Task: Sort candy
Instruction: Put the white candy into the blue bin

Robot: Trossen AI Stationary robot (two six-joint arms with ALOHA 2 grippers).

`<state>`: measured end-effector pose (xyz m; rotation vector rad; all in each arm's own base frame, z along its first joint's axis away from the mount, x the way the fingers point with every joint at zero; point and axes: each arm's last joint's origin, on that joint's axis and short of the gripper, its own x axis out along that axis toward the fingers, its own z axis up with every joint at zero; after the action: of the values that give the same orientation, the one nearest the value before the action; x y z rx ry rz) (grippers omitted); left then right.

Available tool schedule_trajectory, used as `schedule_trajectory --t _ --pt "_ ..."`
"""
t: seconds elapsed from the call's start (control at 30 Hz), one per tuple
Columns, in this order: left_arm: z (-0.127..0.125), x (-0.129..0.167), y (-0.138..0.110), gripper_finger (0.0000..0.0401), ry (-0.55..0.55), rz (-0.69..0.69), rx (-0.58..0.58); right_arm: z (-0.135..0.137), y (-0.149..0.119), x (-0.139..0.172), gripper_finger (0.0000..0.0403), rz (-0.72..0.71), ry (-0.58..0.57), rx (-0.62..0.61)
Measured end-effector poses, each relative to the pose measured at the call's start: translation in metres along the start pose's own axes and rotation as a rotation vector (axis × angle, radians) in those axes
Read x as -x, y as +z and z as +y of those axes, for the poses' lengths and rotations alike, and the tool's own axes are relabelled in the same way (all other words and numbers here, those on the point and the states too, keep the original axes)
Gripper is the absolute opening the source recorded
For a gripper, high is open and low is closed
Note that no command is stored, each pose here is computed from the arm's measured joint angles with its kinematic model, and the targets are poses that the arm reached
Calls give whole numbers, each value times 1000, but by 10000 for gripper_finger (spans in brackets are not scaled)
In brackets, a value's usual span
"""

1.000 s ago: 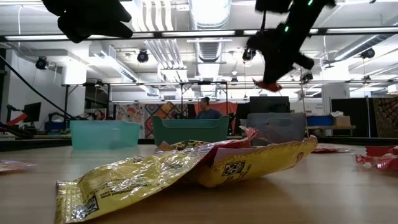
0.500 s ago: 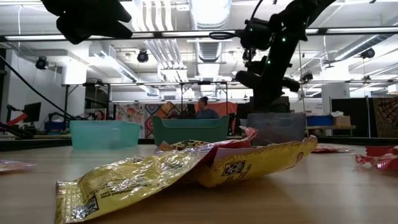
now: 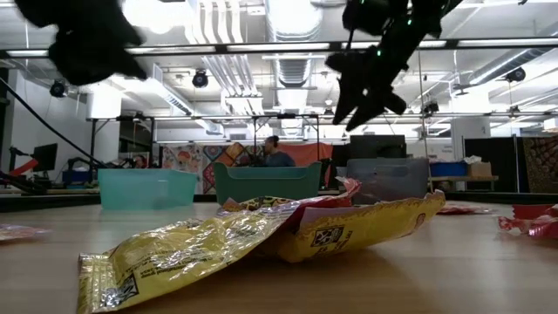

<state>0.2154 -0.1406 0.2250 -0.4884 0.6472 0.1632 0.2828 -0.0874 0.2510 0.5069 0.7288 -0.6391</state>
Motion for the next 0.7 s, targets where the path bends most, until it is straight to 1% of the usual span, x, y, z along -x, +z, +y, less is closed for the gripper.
schedule_trajectory --t 0.1,0.2,0.33,0.53,0.6,0.7 --pt "3 -1 -11 164 13 136 98 17 -7 8 171 -13 52 54" --pt "5 -2 -24 164 54 269 196 29 -14 12 169 -7 88 97" --pt "4 -3 -43 164 104 428 276 41 -21 14 169 -16 100 132" --pt "-2 -1 -68 164 191 593 319 51 -25 17 166 -52 121 170" --pt "-3 0 -73 164 249 634 320 53 -24 18 166 -66 133 175" --pt "-1 2 -79 164 374 688 322 54 -23 19 166 -77 141 180"
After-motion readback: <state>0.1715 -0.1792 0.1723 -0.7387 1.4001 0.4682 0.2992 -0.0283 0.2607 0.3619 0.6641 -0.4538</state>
